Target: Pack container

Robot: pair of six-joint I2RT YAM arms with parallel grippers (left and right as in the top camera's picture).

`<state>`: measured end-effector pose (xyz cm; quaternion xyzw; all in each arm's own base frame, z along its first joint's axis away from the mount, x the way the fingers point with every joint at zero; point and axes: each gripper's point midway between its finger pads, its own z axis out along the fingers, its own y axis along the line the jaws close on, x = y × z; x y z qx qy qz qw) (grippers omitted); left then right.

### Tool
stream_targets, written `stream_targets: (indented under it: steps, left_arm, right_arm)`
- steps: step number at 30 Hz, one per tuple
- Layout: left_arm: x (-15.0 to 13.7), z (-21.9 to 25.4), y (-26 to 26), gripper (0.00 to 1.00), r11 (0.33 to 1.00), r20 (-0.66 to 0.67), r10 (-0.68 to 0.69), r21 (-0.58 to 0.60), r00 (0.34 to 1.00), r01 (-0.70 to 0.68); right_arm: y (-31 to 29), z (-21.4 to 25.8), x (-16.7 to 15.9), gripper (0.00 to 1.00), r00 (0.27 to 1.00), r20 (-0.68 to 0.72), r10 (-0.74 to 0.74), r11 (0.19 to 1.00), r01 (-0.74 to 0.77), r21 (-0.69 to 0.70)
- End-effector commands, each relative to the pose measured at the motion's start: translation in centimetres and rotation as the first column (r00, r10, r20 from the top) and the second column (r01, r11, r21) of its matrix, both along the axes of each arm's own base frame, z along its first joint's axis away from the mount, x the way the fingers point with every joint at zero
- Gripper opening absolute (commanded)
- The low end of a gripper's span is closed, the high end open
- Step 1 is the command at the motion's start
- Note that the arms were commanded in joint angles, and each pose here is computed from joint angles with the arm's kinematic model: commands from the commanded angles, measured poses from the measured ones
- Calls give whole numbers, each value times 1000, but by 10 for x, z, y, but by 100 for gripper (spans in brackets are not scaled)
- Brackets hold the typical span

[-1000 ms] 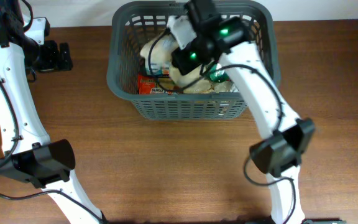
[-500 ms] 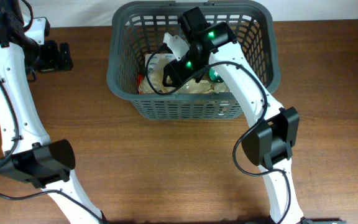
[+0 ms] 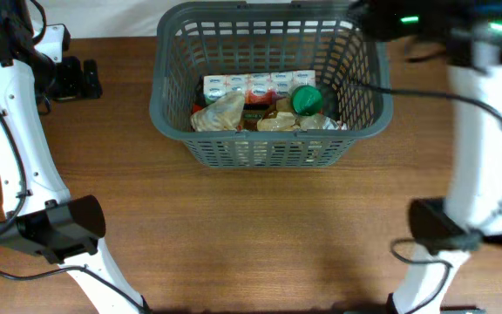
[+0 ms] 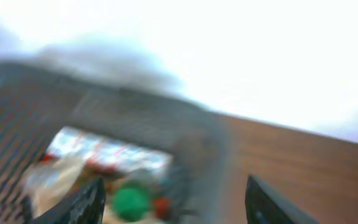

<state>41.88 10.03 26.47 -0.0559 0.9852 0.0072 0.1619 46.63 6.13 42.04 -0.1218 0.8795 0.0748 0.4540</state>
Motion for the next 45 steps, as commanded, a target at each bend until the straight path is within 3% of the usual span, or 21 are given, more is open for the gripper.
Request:
stream_targets:
  steps: [1, 6, 13, 19, 25, 26, 27, 34, 42, 45]
  left_arm:
    - [0, -3, 0, 99, 1000, -7, 10, -12, 1000, -10]
    - [0, -3, 0, 99, 1000, -7, 10, -11, 1000, -10]
    - [0, -3, 0, 99, 1000, -7, 10, -11, 1000, -10]
    - [0, -3, 0, 99, 1000, -7, 9, -12, 1000, -10]
    - [0, -3, 0, 99, 1000, -7, 10, -12, 1000, -10]
    - [0, -3, 0, 99, 1000, -7, 10, -12, 1000, -10]
    - [0, -3, 0, 99, 1000, -7, 10, -11, 1000, -10]
    - [0, -3, 0, 99, 1000, -7, 10, -12, 1000, -10]
    - [0, -3, 0, 99, 1000, -7, 10, -11, 1000, -10]
    - [0, -3, 0, 99, 1000, -7, 10, -11, 1000, -10]
  right_arm:
    - [-77, 33, -26, 66, 971, 67, -228, 973, 230, -30]
    - [-166, 29, -41, 77, 894, 36, -446, 895, 446, 6]
    - [-253, -26, -45, 87, 759, -139, -636, 757, 649, 75]
    - [-243, -51, -47, 85, 783, -241, -574, 784, 610, 114]
    - [-213, -7, -85, 82, 837, -166, -522, 830, 543, 128]
    - [-201, 8, -93, 85, 862, -127, -490, 851, 505, 146]
    - [-175, 45, -122, 87, 905, -16, -424, 895, 422, 145]
    - [-116, 105, -233, 91, 897, 215, -385, 923, 377, 79]
    - [-44, 70, -346, 99, 904, 304, -300, 952, 303, 40]
    - [-22, 49, -354, 99, 933, 282, -224, 974, 209, 82]
